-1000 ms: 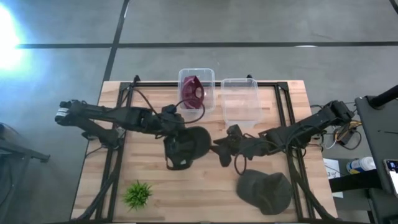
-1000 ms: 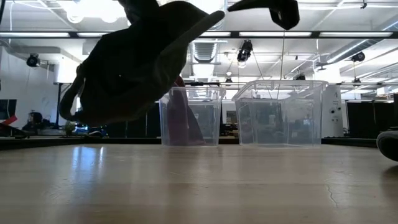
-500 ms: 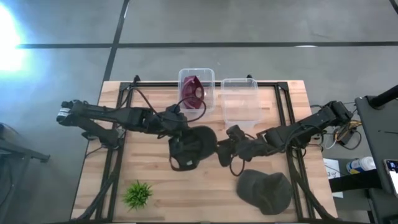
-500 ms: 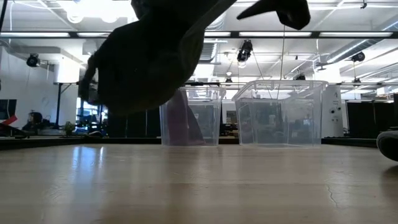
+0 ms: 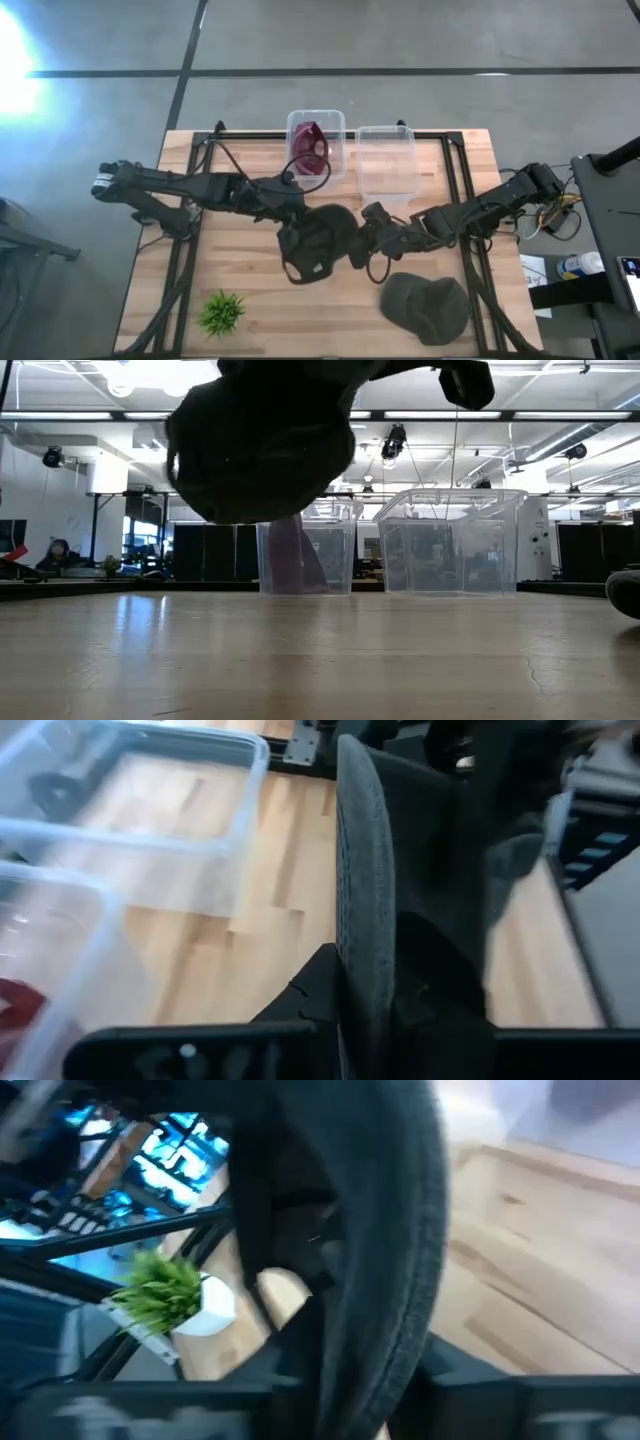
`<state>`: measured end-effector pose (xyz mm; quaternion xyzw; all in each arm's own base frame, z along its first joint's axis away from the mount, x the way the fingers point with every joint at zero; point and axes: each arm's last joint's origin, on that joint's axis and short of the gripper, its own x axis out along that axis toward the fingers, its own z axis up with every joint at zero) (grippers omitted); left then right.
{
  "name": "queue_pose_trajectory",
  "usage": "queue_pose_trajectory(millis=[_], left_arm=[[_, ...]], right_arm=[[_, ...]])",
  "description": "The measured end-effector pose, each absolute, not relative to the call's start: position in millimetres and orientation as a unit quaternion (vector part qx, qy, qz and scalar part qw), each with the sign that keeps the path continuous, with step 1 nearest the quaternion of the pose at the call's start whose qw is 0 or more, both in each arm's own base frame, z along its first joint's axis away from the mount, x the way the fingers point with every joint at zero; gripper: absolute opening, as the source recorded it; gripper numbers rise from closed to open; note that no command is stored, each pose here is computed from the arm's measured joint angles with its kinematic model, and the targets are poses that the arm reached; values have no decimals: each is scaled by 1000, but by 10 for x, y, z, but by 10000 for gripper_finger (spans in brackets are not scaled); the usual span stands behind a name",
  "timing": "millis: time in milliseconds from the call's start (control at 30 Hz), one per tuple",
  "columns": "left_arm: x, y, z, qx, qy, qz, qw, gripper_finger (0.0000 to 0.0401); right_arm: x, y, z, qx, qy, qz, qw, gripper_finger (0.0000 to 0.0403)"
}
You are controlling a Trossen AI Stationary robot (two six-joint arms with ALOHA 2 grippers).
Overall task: Pick & Place hat
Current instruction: Put the top black cap into the right transparent bin
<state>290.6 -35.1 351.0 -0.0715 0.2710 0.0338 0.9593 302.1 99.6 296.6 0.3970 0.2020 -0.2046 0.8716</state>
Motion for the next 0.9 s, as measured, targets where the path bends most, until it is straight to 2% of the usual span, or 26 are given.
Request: queue_pose_trajectory(millis=[100,300,433,567,767,900], left_arm=[[2891,-362,3512,-105,274,37,955,51],[2790,-432,3496,-138,301,47,943,119],[2704,-528,3564,-139,279,75,947,175],[2520,-637,3659,-129,257,110,951,216],[2269,-834,3782,-148,240,80,956,230],[2210,-895,3791,-142,224,99,959,231]], right_arm=[[2999,979,2957,388,205,-220,871,18],[2888,956,3005,367,228,-233,871,12],[2766,945,3104,365,228,-229,873,11],[2550,888,3290,347,183,-259,883,10],[2158,723,3598,251,67,-359,896,11],[2055,599,3656,156,45,-428,889,12]])
